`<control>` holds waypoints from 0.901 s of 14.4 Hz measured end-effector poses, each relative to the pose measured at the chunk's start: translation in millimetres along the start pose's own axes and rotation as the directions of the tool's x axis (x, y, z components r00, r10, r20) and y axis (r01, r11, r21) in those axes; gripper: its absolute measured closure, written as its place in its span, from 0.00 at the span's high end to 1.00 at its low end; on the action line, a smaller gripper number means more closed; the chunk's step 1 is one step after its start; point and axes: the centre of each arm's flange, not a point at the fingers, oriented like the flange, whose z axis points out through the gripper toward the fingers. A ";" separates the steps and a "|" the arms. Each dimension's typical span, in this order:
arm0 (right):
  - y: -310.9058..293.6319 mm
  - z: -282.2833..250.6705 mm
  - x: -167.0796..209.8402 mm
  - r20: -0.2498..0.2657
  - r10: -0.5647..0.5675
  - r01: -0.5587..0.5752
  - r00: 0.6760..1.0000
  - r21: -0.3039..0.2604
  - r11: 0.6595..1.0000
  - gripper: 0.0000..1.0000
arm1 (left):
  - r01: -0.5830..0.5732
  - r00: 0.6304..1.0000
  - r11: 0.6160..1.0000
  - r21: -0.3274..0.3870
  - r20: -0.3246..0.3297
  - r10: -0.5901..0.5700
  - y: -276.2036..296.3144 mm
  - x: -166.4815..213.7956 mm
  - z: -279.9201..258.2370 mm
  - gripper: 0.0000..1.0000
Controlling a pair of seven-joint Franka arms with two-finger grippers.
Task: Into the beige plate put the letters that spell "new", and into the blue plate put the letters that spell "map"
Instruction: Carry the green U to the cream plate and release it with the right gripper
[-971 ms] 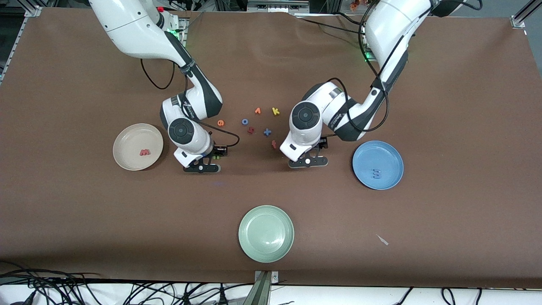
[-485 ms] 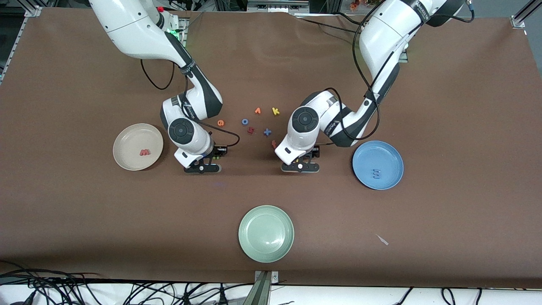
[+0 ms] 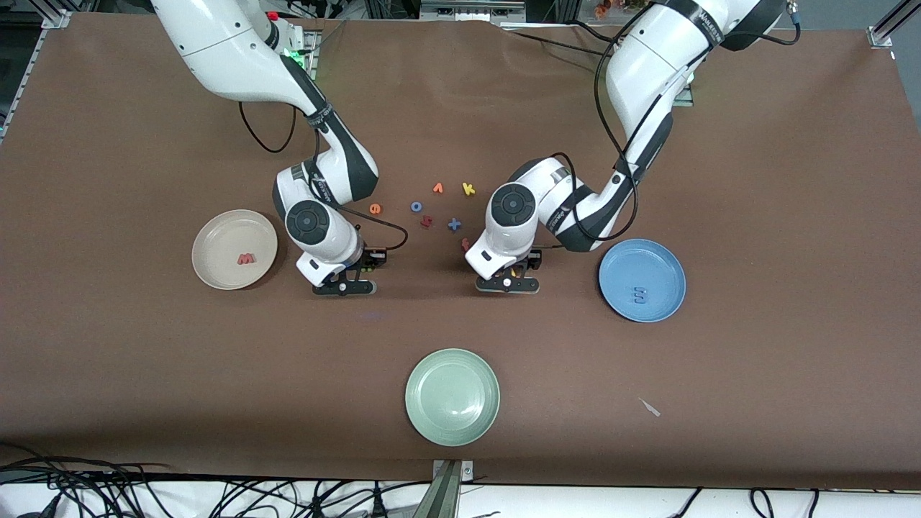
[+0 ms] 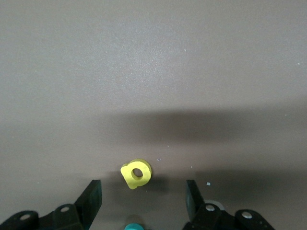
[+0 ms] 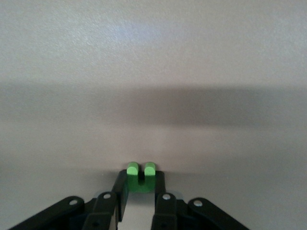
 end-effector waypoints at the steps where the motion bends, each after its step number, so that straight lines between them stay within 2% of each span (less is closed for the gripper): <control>1: 0.6 -1.8 0.7 0.007 -0.029 0.029 1.000 -0.003 1.000 0.26 | -0.009 1.000 1.000 0.001 0.000 0.009 -0.7 0.4 0.8 0.77; 4: 34.7 -25.4 10.9 0.070 -0.163 0.166 0.984 -0.040 0.985 0.26 | -0.031 0.999 0.999 0.006 0.007 0.031 -4.5 1.8 6.9 0.78; 7: 97.1 -57.2 12.8 0.081 -0.258 0.263 0.963 -0.058 0.963 0.26 | -0.032 0.999 0.999 0.008 0.010 0.032 -6.8 2.7 12.8 0.80; 10: 160.2 -66.9 -8.7 0.097 -0.363 0.370 0.927 -0.066 0.927 0.26 | -0.033 0.999 0.999 -0.023 -0.019 0.033 -3.6 5.5 17.3 0.79; 11: 183.2 -64.6 -16.0 0.094 -0.393 0.400 0.915 -0.070 0.914 0.26 | -0.034 0.999 0.999 -0.025 -0.019 0.034 -3.5 5.5 19.5 0.74; 12: 205.1 -59.2 -24.2 0.092 -0.413 0.420 0.906 -0.074 0.904 0.26 | -0.034 0.999 0.999 -0.026 -0.019 0.034 -3.4 5.5 20.8 0.74; 13: 222.9 -52.6 -32.1 0.094 -0.429 0.437 0.898 -0.077 0.896 0.26 | -0.035 0.999 0.999 -0.027 -0.020 0.034 -3.3 5.4 21.4 0.68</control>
